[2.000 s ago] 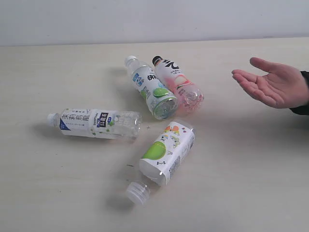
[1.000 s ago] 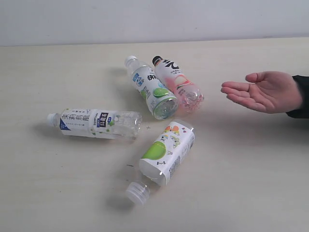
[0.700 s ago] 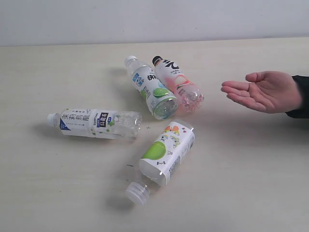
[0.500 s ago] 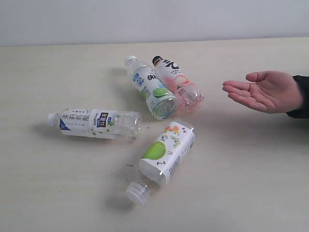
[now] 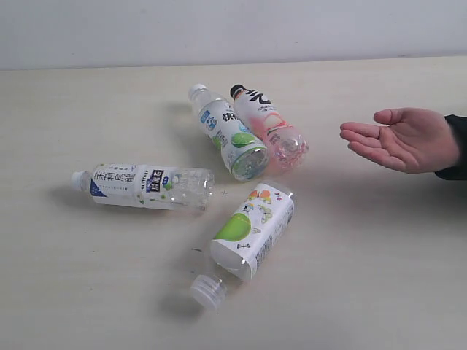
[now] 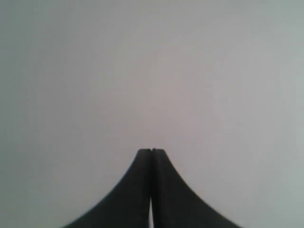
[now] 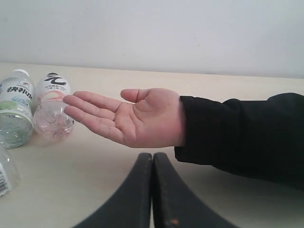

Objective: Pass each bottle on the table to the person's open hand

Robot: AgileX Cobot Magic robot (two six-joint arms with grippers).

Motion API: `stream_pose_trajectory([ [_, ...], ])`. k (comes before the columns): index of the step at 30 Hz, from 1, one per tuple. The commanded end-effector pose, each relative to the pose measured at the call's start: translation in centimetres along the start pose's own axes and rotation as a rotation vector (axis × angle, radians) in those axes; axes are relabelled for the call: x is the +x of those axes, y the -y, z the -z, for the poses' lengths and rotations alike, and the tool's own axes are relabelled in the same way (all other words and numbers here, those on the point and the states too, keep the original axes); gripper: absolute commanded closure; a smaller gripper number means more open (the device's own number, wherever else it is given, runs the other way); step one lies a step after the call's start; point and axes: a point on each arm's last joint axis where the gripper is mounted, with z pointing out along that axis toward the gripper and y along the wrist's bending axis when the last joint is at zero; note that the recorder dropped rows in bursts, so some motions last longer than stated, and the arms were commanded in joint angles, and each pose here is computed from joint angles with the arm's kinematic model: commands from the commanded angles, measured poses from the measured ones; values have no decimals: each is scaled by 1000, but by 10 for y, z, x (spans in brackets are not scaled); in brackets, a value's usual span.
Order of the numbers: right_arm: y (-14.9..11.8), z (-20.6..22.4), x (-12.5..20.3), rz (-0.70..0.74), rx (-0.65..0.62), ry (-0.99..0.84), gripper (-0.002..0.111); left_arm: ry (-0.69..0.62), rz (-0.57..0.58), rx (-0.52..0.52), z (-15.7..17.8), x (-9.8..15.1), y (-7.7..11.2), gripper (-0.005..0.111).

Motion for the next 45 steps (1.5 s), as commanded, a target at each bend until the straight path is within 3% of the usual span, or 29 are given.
stream_pose_trajectory([
  [1, 0, 0, 0, 1, 5, 14, 108, -657, -197, 53, -76, 72, 14, 107],
  [4, 0, 0, 0, 1, 5, 14, 108, -1037, -390, 117, -108, 123, 25, 107],
  [8, 0, 0, 0, 1, 5, 14, 108, -1468, -638, 316, -123, 181, 39, 107],
  [11, 0, 0, 0, 1, 5, 14, 108, -1702, -818, 557, -119, 211, 50, 107],
  [12, 0, 0, 0, 1, 5, 14, 108, -1806, -916, 736, -110, 231, 55, 107],
  [14, 0, 0, 0, 1, 5, 14, 108, -1863, -1027, 983, -97, 255, 62, 106],
  [15, 0, 0, 0, 1, 5, 14, 108, -1872, -1047, 1042, -94, 262, 64, 103],
  [17, 0, 0, 0, 1, 5, 14, 108, -1868, -1092, 1181, -86, 278, 70, 83],
  [19, 0, 0, 0, 1, 5, 14, 108, -1850, -1092, 1287, -80, 291, 77, 49],
  [21, 0, 0, 0, 1, 5, 14, 108, -1834, -1048, 1300, -78, 300, 79, 15],
  [22, 0, 0, 0, 1, 5, 14, 108, -1826, -1045, 1296, -78, 307, 79, 4],
  [23, 0, 0, 0, 1, 5, 14, 108, -1822, -1045, 1291, -78, 311, 79, 2],
  [45, 0, 0, 0, 1, 5, 14, 108, -1841, -1058, 1302, -63, 380, 63, 2],
])
